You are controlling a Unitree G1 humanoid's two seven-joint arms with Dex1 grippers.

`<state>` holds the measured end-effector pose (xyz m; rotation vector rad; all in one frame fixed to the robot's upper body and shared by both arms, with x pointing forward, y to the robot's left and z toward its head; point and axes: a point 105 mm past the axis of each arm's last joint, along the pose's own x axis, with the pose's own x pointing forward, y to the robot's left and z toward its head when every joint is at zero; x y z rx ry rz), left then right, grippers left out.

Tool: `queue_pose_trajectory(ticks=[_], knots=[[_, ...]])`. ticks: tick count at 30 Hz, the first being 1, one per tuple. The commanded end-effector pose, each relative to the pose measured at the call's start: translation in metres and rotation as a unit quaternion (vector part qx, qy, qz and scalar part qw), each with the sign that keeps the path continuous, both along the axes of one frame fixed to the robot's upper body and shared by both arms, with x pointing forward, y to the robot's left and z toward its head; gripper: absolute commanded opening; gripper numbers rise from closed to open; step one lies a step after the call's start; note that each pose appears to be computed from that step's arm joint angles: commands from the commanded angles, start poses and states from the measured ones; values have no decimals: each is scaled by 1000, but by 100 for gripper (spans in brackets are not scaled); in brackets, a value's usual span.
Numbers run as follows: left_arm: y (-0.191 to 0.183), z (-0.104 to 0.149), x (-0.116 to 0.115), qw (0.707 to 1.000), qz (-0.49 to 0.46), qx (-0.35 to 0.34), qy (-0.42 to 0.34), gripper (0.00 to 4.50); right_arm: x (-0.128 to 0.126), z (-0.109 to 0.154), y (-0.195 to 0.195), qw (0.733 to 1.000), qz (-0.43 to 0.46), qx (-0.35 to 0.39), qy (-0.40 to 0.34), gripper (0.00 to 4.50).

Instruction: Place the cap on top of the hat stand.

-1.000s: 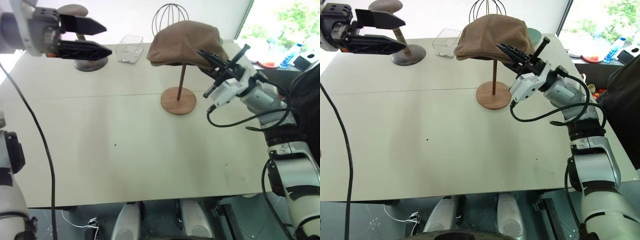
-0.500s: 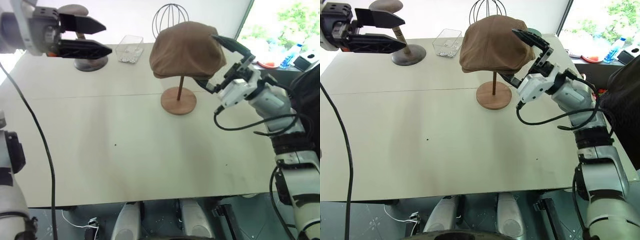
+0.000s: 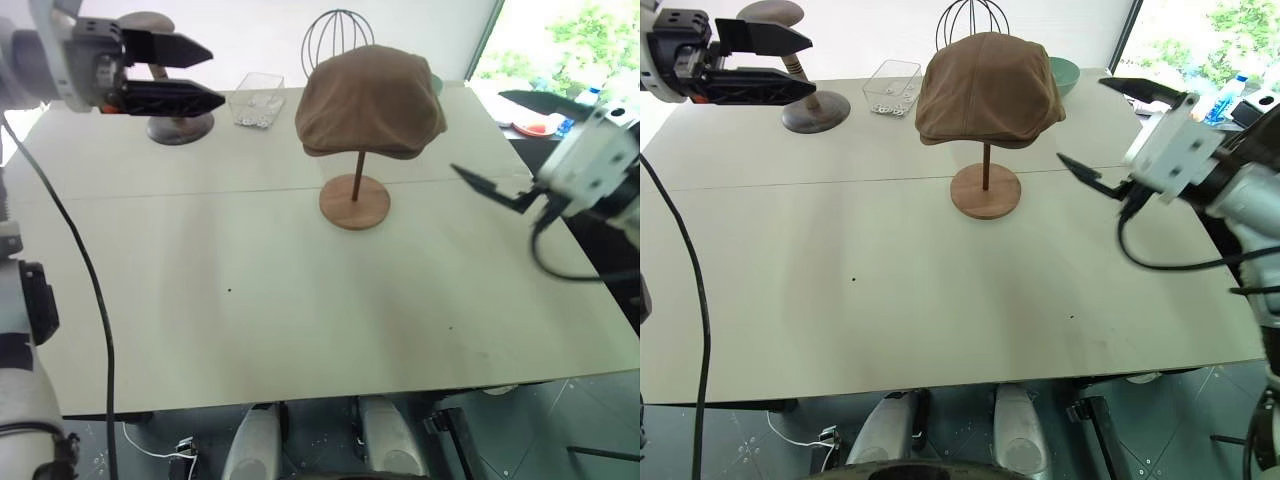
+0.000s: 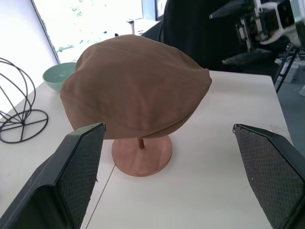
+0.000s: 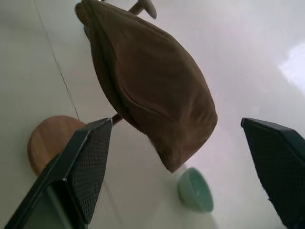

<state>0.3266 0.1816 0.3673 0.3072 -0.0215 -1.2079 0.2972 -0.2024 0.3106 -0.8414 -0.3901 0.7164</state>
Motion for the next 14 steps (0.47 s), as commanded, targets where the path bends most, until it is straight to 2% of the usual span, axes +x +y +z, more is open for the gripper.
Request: queue_pose_trajectory(ticks=[1,3,4,6,9,14], knots=[[5,15,-6,999,3,-12,-37,450,-12,28,-17,989,46,67,120,442],[8,14,-5,999,8,-13,-39,450,-6,41,-33,975,37,111,191,442],[10,14,-5,999,12,-13,-40,450,-6,50,-38,973,49,115,192,442],[15,15,-7,999,19,-15,-42,450,2,51,-50,951,30,144,273,442],[19,17,-9,998,28,-20,-47,450,12,53,-58,949,18,136,285,442],[21,17,-18,998,31,-16,-48,450,12,46,-55,937,59,114,324,442]])
